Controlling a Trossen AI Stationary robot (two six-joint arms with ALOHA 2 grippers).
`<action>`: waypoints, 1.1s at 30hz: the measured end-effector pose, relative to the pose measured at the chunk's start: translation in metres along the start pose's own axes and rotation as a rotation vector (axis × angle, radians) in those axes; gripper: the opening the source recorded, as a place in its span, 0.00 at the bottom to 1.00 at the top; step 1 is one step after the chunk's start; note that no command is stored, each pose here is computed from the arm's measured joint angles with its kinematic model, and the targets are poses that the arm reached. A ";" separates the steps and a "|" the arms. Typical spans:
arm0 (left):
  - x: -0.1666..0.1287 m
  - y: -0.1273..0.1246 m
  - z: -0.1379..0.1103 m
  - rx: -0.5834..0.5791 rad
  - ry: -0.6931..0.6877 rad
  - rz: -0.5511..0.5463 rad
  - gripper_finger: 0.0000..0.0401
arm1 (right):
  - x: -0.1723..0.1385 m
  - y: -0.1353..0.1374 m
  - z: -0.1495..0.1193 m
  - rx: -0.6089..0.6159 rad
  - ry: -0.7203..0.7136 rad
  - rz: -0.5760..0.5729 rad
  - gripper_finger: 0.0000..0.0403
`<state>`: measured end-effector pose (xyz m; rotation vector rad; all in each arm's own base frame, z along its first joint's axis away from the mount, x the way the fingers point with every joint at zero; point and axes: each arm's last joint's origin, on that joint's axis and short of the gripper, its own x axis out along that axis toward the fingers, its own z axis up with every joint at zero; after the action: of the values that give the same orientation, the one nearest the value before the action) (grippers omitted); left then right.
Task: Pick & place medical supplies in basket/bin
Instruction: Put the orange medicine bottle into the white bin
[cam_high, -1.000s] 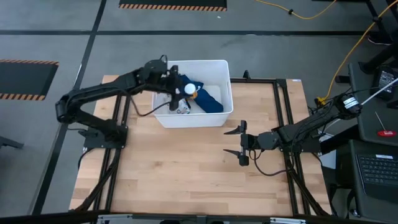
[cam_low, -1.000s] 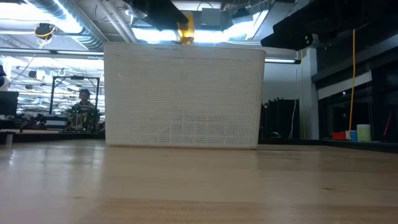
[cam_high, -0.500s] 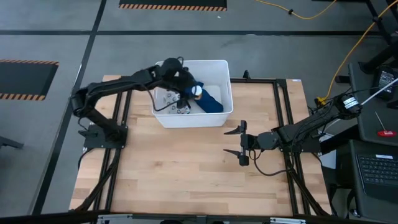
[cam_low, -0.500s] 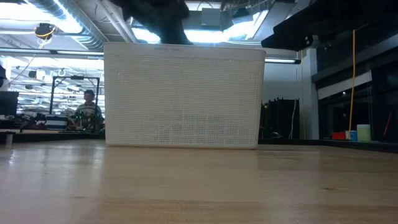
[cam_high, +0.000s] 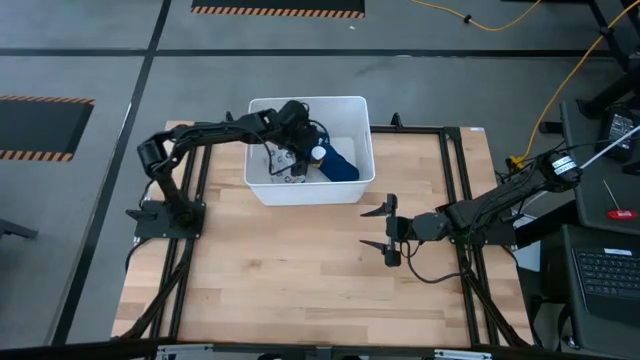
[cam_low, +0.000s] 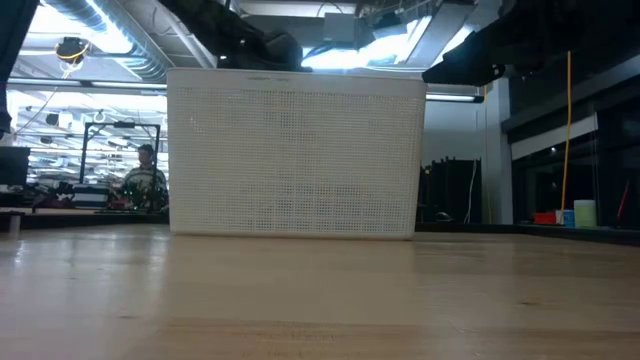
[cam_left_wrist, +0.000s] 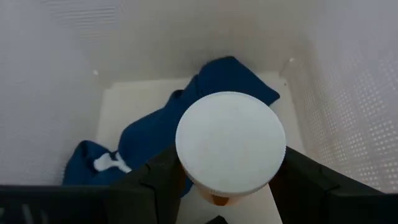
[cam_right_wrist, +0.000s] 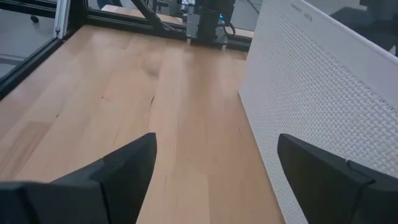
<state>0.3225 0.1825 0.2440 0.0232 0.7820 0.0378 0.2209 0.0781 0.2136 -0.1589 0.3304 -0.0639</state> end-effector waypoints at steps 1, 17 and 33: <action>0.003 0.000 -0.001 0.007 0.004 -0.006 0.49 | 0.000 0.000 0.000 -0.002 0.003 0.000 0.83; 0.029 -0.002 -0.021 0.046 0.150 -0.068 0.49 | 0.000 0.000 -0.001 -0.003 0.010 0.000 0.83; 0.028 -0.002 -0.021 0.048 0.152 -0.059 0.49 | 0.000 0.000 -0.001 -0.003 0.010 0.000 0.83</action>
<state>0.3276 0.1816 0.2091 0.0427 0.9350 -0.0356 0.2206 0.0779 0.2126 -0.1612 0.3403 -0.0642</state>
